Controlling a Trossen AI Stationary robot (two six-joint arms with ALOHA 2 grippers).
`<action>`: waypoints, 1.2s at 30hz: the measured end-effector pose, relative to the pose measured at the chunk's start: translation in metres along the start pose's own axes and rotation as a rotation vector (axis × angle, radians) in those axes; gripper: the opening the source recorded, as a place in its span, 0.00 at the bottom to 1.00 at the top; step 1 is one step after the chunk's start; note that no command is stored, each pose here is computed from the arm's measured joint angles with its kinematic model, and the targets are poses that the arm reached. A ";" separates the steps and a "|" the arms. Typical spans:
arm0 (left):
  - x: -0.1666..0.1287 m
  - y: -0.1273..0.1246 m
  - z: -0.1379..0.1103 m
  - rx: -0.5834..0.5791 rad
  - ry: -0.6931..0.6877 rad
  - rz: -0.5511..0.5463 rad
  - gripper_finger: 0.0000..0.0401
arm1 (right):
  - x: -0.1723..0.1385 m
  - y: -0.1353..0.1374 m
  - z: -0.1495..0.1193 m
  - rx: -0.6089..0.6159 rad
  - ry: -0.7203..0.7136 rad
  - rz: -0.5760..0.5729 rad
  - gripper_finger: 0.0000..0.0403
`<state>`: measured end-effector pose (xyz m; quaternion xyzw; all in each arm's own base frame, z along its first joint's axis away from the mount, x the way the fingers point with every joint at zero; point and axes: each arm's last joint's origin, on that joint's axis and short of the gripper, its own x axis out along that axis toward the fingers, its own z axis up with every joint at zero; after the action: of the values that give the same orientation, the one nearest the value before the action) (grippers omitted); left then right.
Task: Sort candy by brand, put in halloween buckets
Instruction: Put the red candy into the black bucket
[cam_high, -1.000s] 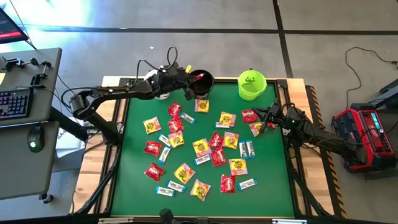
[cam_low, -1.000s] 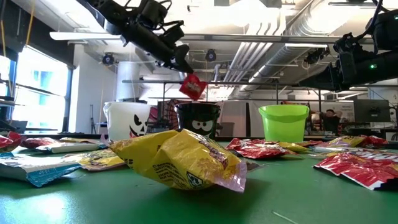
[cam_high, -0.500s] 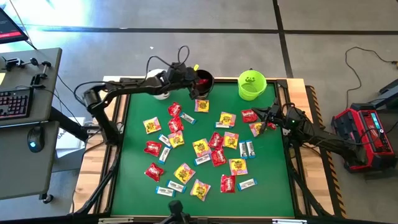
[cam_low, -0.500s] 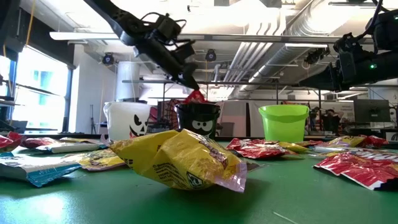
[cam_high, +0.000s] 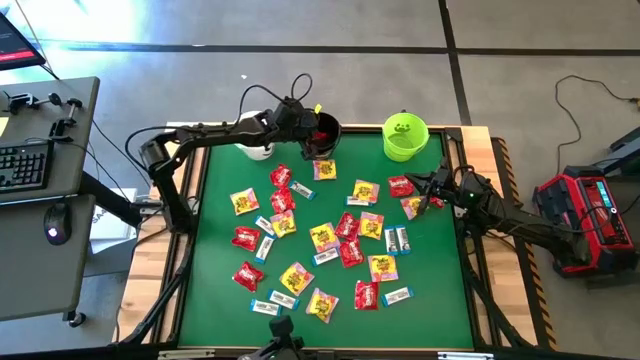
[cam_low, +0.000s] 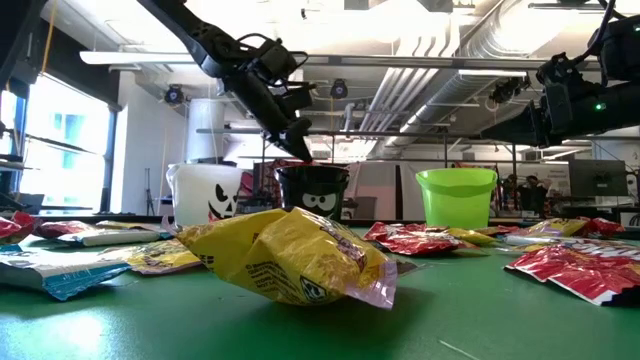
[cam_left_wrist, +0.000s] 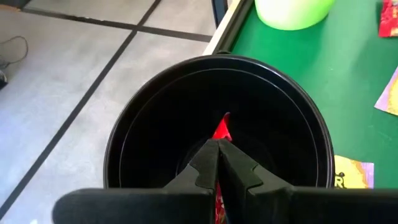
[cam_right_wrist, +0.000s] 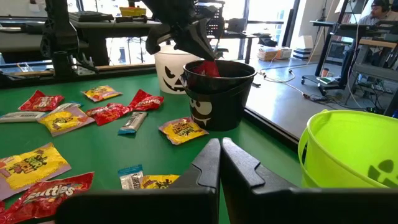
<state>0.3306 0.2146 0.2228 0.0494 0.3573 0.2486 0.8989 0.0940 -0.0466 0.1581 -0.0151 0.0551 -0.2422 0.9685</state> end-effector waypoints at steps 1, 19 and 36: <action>0.000 0.000 0.000 0.000 0.001 -0.008 0.00 | 0.000 0.000 0.000 0.000 0.000 0.000 0.00; 0.001 0.001 0.006 -0.003 -0.067 -0.018 0.16 | 0.000 0.000 0.000 0.000 0.000 0.000 0.00; 0.028 0.002 0.030 0.111 0.048 -0.122 0.00 | 0.000 0.000 0.000 0.000 0.000 0.000 0.00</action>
<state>0.3672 0.2322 0.2285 0.0714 0.3941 0.1743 0.8996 0.0940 -0.0465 0.1582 -0.0153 0.0549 -0.2420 0.9686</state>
